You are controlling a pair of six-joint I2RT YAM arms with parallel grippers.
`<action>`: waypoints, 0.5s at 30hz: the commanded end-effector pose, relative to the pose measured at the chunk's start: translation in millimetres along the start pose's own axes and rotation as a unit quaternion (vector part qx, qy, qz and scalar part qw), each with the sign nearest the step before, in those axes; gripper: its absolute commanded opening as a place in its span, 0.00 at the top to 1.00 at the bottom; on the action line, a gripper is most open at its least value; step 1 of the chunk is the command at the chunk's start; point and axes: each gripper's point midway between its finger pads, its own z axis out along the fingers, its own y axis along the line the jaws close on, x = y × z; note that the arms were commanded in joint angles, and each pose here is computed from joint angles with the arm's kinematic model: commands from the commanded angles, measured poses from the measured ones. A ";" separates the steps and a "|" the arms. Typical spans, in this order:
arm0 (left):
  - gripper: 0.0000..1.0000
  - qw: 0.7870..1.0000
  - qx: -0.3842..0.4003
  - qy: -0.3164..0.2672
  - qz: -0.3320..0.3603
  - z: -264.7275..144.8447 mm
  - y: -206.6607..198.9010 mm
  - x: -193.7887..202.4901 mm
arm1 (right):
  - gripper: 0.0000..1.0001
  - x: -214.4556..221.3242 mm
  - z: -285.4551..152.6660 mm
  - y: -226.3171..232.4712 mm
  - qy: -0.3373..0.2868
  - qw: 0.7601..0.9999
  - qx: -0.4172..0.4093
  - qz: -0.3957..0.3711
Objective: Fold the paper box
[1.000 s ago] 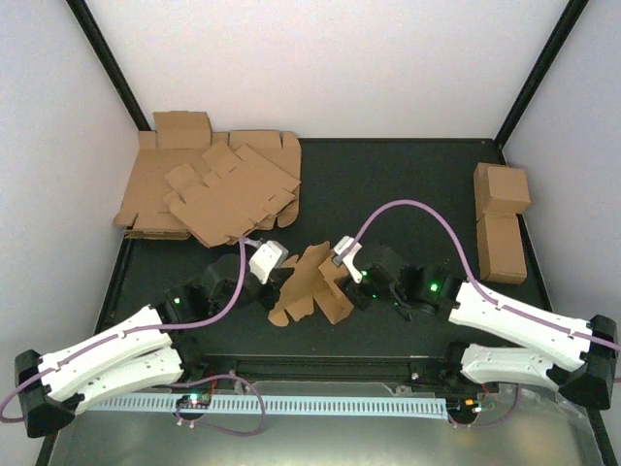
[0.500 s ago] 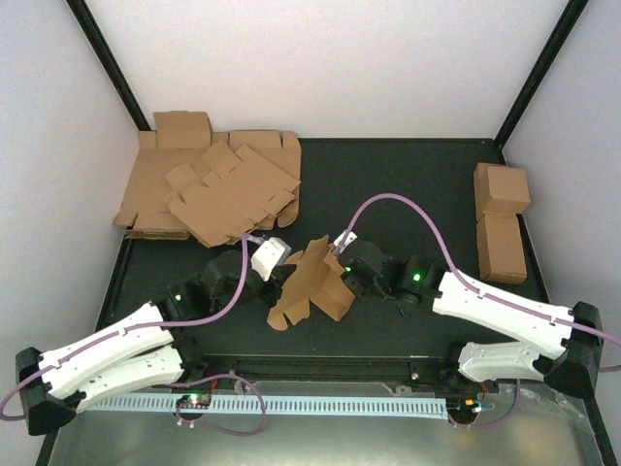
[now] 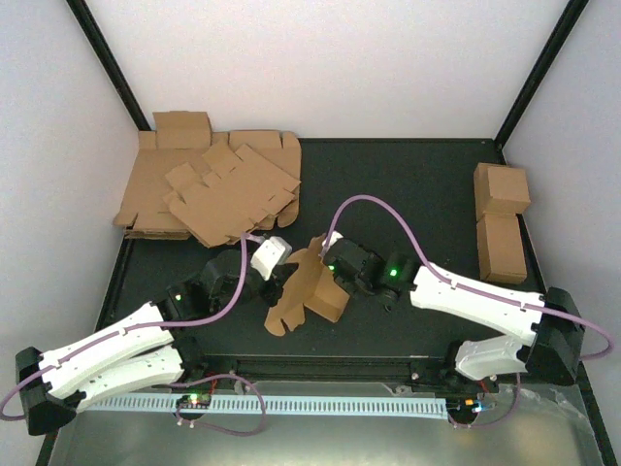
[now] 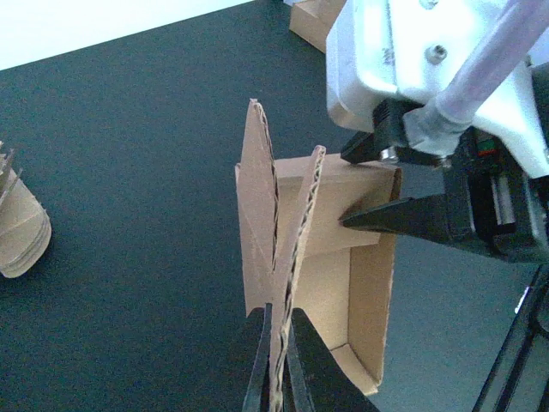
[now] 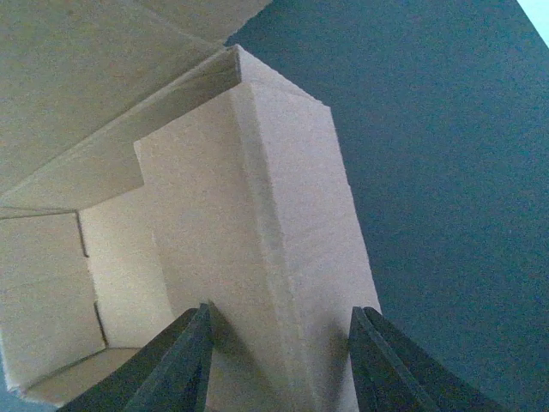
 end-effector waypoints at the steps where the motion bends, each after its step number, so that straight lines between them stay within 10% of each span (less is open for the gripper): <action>1: 0.95 0.999 0.019 -0.030 0.008 -6.0 -9.3 -20.4 | 0.54 -1.2 6.7 -1.4 0.001 1.000 0.021 -0.014; 15: 0.94 0.995 0.079 -0.059 0.003 -8.9 -33.1 -49.5 | 0.65 -15.2 19.9 14.5 -0.046 0.999 -0.004 -0.012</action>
